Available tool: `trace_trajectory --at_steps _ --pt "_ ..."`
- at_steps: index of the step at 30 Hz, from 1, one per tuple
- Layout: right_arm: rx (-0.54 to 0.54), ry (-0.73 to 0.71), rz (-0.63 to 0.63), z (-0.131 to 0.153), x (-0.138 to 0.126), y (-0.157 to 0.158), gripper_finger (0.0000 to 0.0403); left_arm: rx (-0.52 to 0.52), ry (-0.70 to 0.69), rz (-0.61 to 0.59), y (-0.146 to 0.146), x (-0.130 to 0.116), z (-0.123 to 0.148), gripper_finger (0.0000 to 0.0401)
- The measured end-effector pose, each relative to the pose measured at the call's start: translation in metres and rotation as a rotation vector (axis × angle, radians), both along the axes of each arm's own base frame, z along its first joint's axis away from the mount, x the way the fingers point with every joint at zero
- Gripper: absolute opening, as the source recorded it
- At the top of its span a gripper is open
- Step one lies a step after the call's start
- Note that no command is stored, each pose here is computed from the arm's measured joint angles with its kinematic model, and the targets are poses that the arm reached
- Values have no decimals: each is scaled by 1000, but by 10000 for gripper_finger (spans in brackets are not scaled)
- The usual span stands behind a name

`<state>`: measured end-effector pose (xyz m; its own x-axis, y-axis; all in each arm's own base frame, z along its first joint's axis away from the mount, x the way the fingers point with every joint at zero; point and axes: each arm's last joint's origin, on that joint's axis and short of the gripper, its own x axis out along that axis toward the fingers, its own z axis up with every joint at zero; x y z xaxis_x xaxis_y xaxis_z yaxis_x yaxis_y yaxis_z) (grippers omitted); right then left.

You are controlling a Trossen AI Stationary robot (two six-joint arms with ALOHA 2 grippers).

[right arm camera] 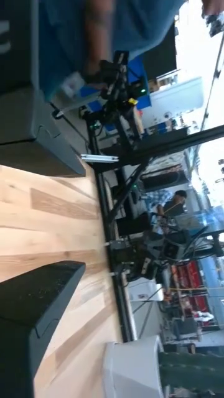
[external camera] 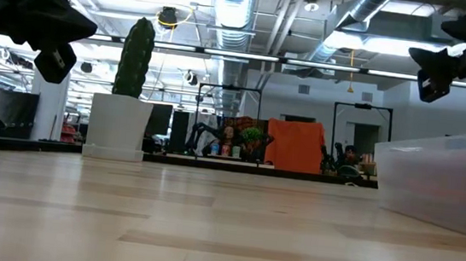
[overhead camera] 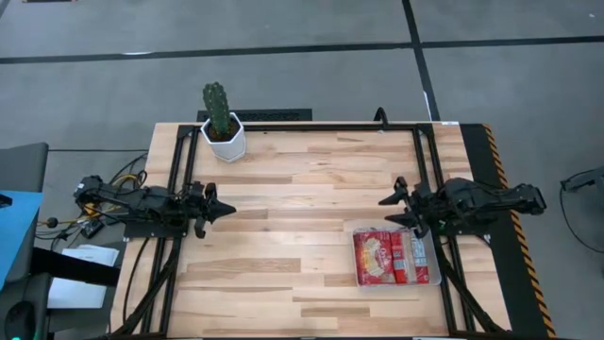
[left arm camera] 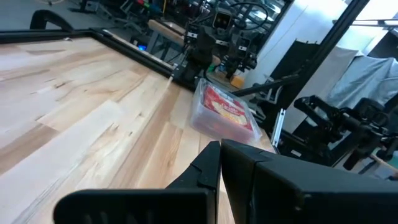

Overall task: Sort popcorn bags into baskets
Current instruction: Return to Home Position

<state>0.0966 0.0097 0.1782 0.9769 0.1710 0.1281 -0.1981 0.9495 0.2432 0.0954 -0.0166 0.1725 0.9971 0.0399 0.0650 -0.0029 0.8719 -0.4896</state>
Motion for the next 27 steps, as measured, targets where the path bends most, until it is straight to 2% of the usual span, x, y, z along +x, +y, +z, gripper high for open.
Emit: trace_trajectory --at_steps 11,27 --pt "-6 91 -1 -9 1 0 255 0 1 -1 0 0 0 2" --pt "-6 94 0 -9 1 0 255 0 1 -3 0 0 -1 2"
